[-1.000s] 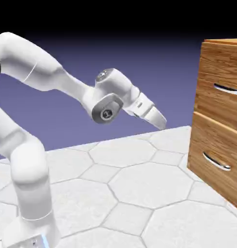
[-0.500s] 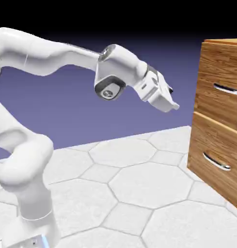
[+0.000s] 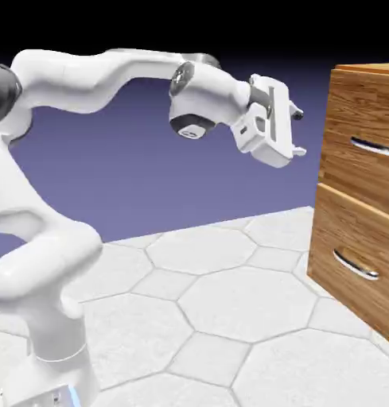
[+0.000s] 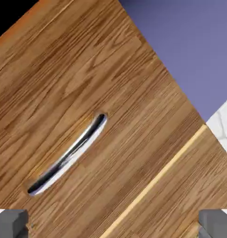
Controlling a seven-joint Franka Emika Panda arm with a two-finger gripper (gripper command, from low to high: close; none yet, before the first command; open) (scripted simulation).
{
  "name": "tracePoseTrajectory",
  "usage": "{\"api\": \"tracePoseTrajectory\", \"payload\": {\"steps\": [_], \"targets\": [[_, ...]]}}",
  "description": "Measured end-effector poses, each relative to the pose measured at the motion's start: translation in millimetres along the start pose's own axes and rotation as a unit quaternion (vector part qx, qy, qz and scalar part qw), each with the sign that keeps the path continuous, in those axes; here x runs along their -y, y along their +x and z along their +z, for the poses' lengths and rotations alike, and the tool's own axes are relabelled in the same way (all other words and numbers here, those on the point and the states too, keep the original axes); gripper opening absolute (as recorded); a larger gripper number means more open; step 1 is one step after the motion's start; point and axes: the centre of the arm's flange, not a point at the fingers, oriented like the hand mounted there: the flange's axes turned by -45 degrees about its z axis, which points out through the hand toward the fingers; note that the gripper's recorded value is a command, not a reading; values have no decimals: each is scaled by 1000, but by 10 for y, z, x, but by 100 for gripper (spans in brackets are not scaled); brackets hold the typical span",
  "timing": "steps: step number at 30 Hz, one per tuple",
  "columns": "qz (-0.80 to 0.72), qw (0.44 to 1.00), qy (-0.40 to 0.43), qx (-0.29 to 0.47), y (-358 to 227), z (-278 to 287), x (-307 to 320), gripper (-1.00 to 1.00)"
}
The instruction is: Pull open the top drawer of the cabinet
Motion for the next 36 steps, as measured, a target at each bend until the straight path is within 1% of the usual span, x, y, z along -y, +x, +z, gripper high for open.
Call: {"api": "tracePoseTrajectory", "payload": {"steps": [7,15,22,28,30,35,36], "targets": [[79,996,44,-12,-65,316,121,0],[172,980,99,-19,-188,821,158,0],[259,954,148,-22,-308,1349,84,0],[339,921,190,-28,-399,1831,-63,0],[346,918,193,-29,-406,1871,-78,0],[345,918,194,-29,-320,2278,79,0],[346,918,193,-29,-312,2333,89,-100]]}}
